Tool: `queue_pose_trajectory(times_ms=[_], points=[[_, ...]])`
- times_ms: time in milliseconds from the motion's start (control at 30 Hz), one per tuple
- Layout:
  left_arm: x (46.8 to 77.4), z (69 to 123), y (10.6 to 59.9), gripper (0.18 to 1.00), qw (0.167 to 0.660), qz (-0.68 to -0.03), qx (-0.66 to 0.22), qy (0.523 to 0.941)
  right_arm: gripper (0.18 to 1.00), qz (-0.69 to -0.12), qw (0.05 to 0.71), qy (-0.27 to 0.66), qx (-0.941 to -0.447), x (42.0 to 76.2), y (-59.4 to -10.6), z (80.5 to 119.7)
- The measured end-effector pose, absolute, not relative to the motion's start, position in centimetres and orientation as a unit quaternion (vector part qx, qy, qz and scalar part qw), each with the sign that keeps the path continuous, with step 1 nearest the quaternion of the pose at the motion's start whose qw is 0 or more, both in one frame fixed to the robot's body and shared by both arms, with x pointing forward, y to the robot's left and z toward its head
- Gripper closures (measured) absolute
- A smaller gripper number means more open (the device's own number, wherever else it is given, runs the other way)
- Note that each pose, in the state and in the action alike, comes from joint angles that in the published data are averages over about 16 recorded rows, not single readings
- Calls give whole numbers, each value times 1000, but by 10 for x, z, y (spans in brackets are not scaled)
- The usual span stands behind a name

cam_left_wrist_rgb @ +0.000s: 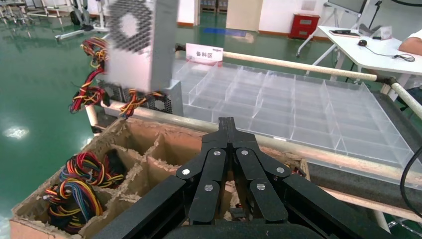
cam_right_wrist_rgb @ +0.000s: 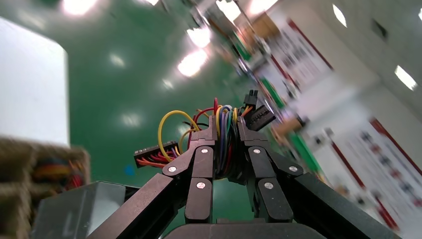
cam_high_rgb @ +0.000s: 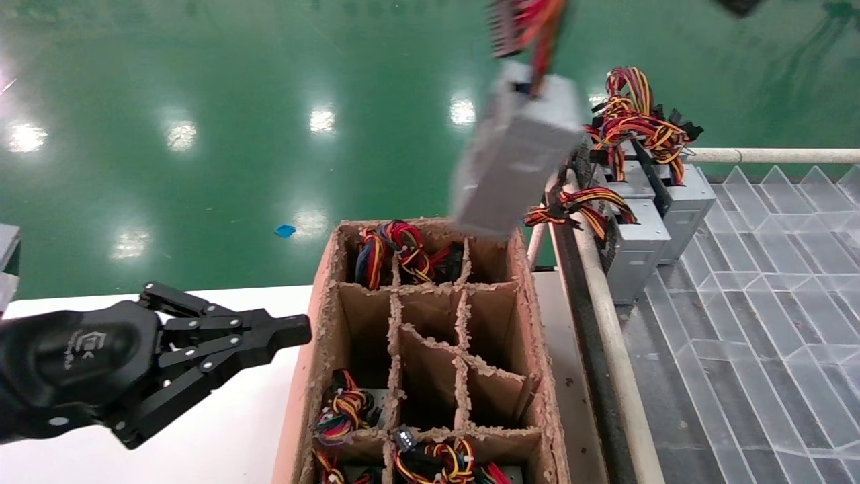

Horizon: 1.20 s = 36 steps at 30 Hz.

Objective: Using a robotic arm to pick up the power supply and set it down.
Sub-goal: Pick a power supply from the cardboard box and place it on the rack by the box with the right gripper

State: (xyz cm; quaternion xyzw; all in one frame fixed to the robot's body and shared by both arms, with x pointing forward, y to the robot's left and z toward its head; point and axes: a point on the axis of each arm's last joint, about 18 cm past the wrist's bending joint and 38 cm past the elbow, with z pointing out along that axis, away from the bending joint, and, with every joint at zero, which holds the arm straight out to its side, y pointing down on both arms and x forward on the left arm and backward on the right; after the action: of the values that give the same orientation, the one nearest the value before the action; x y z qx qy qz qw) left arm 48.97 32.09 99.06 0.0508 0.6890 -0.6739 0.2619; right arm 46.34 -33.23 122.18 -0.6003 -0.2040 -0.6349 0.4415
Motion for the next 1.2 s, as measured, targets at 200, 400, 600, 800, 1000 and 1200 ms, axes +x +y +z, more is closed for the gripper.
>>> queue_pose_trajectory(times_ms=[200, 400, 600, 800, 1000, 1200], points=[[490, 991, 321, 993, 262, -674, 51, 689, 932, -676, 400, -134, -605, 440, -383, 1220], [490, 991, 321, 993, 262, -674, 51, 689, 933, -698, 363, -62, -614, 427, -425, 1210], [490, 991, 321, 993, 262, -674, 51, 689, 933, -701, 339, -1, -628, 432, -456, 1194], [490, 991, 321, 993, 262, -674, 51, 689, 933, -691, 332, 40, -641, 451, -475, 1174], [490, 991, 321, 993, 262, -674, 51, 689, 933, -677, 336, 66, -651, 477, -486, 1153], [490, 991, 321, 993, 262, -674, 51, 689, 934, -668, 343, 80, -655, 503, -493, 1137]])
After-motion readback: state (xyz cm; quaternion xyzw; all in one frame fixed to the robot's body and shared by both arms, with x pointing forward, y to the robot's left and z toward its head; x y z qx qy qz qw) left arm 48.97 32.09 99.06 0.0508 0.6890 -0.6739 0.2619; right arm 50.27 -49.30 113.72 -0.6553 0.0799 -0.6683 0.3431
